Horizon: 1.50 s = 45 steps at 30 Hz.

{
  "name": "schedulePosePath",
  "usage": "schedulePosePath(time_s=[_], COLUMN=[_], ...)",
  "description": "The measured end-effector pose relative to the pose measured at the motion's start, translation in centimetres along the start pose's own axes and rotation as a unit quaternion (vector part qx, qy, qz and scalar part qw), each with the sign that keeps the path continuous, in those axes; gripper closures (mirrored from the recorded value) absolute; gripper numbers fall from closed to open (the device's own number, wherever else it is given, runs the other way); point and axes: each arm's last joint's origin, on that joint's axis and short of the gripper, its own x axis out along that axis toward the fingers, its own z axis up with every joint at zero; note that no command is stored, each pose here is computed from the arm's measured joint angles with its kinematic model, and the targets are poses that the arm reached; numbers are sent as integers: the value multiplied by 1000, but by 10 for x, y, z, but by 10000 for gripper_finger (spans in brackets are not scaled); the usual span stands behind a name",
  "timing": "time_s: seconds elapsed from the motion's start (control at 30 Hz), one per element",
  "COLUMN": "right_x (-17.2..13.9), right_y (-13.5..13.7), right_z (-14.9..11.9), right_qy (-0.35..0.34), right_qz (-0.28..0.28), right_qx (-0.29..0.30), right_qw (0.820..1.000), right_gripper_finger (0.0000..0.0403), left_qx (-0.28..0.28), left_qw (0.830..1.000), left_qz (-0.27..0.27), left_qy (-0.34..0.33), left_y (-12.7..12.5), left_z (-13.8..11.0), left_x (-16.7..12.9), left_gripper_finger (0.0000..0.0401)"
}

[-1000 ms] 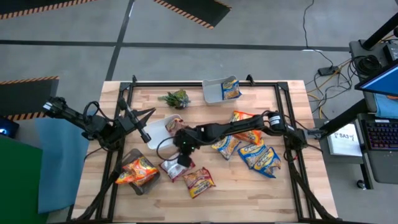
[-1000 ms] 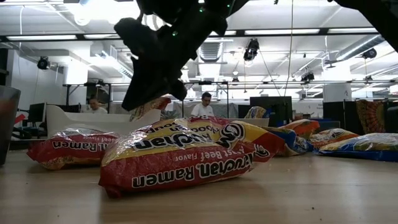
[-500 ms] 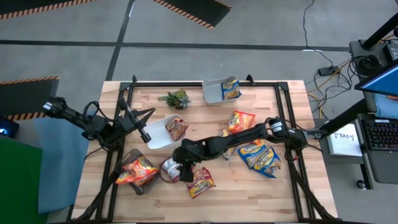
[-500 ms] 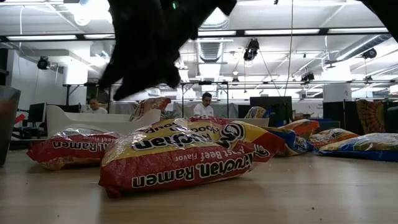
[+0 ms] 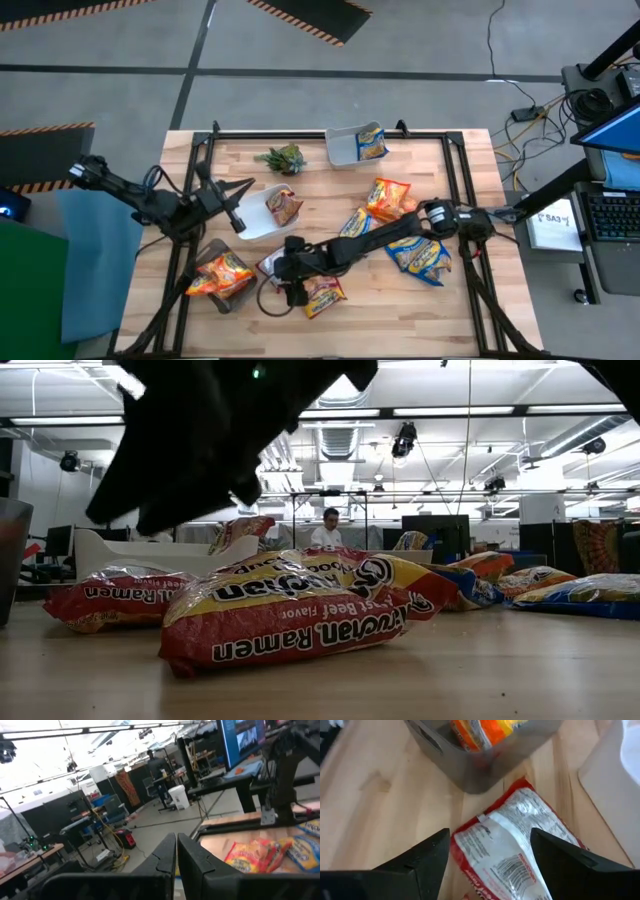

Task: Sort Maruchan noodles
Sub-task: Put the red noodle pack into the white bin

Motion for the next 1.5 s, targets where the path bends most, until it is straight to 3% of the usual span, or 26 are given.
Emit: schedulePosePath(time_s=[0.17,0.53,0.8,1.03,1.2,1.5], right_x=[17,25,41,42,48,46], right_y=[1,-13,-31,-38,-41,-41], right_z=[-12,-12,-19,-24,-38,-37], right_qy=[7,-10,-10,12,59,62], right_qz=[14,37,97,77,22,16], right_qx=[-8,-3,18,19,-24,-28], right_qw=[1000,999,995,997,998,998], right_gripper_finger=[148,171,177,182,218,335], left_qx=[-8,-11,-10,-10,-10,-10], left_qw=[1000,1000,1000,1000,1000,1000], left_qz=[-5,-7,-7,-7,-7,-7], left_qy=[3,3,3,3,3,3], left_y=[-4,-5,-5,-5,-5,-5], left_z=[-1,-1,-1,-1,-1,-1], left_x=[1,0,0,0,0,0], left_gripper_finger=[401,401,401,401,401,401])
